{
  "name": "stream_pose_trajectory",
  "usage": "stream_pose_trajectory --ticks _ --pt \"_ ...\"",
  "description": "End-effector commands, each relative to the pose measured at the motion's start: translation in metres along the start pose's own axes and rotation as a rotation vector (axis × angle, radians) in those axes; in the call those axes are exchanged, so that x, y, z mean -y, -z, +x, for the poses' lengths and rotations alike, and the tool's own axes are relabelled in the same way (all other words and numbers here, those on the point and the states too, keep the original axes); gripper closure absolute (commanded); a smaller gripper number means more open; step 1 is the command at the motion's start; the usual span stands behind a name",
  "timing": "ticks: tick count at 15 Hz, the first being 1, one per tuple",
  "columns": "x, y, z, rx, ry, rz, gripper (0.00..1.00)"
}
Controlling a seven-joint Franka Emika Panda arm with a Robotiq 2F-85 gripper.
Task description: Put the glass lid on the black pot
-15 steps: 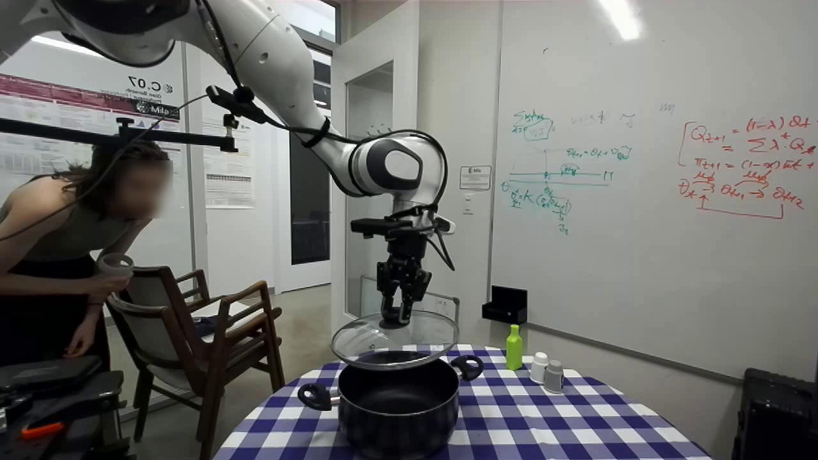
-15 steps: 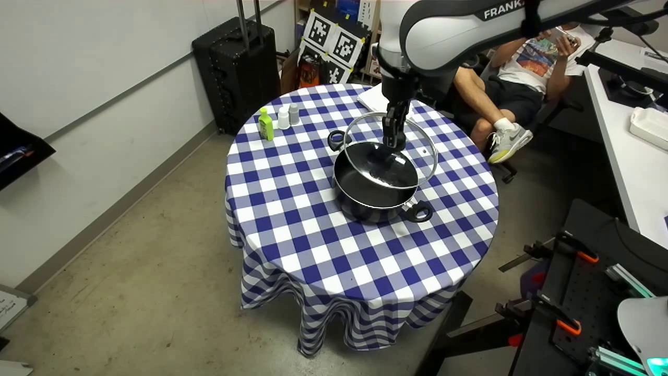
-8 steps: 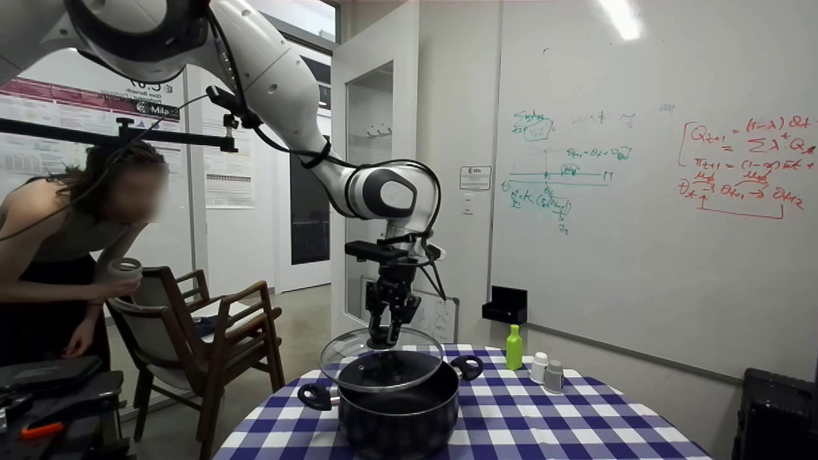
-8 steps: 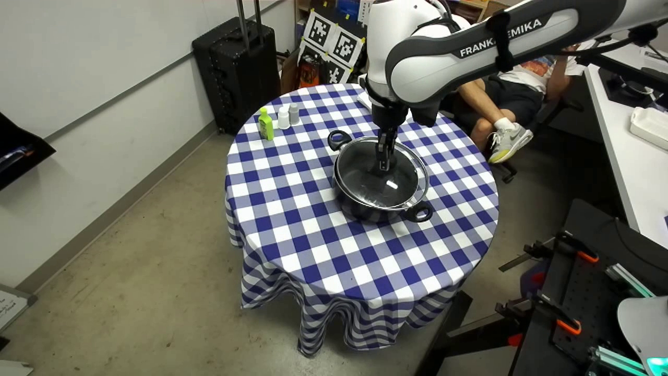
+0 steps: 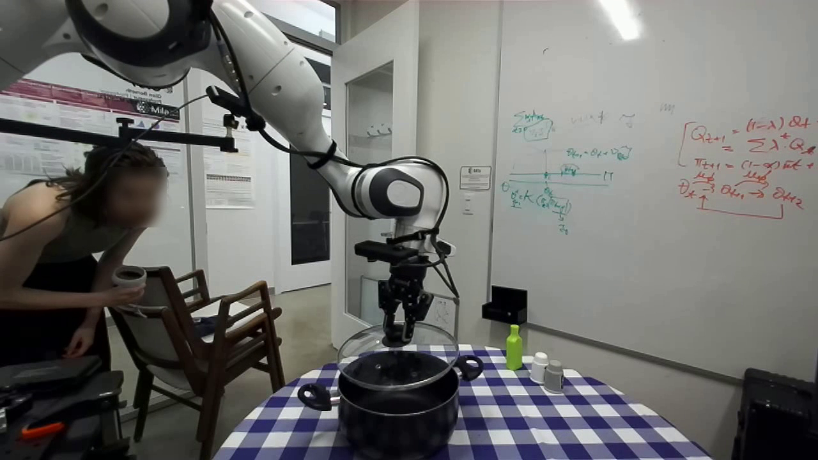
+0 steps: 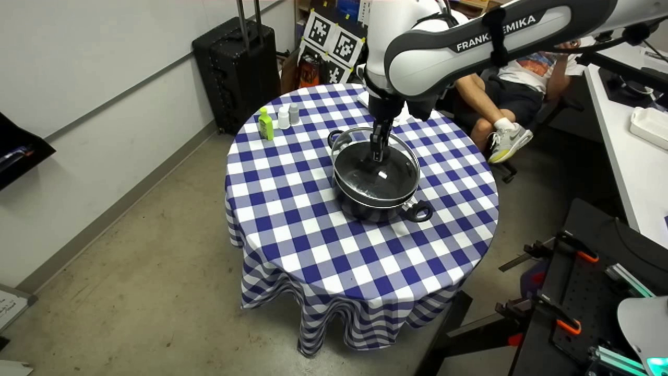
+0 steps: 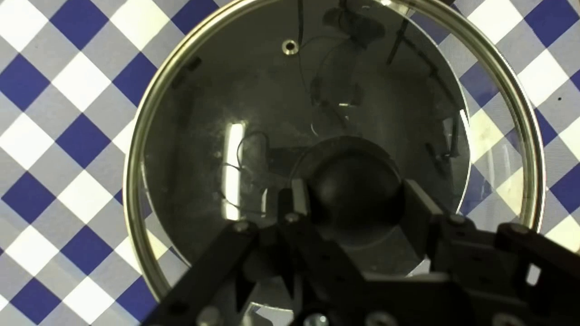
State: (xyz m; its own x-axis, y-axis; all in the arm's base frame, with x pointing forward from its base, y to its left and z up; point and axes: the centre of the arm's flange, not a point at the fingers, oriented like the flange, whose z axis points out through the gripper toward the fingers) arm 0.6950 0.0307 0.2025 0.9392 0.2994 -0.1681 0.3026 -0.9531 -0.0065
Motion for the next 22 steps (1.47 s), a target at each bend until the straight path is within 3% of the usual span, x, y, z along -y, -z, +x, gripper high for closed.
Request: stream_pose_trajectory --ticks 1,14,22 --pt "-0.014 0.004 0.011 -0.029 0.0 0.033 0.75" --pt "-0.047 -0.021 0.004 -0.036 -0.065 0.072 0.75" --pt "-0.038 -0.018 0.003 -0.055 -0.065 0.156 0.75"
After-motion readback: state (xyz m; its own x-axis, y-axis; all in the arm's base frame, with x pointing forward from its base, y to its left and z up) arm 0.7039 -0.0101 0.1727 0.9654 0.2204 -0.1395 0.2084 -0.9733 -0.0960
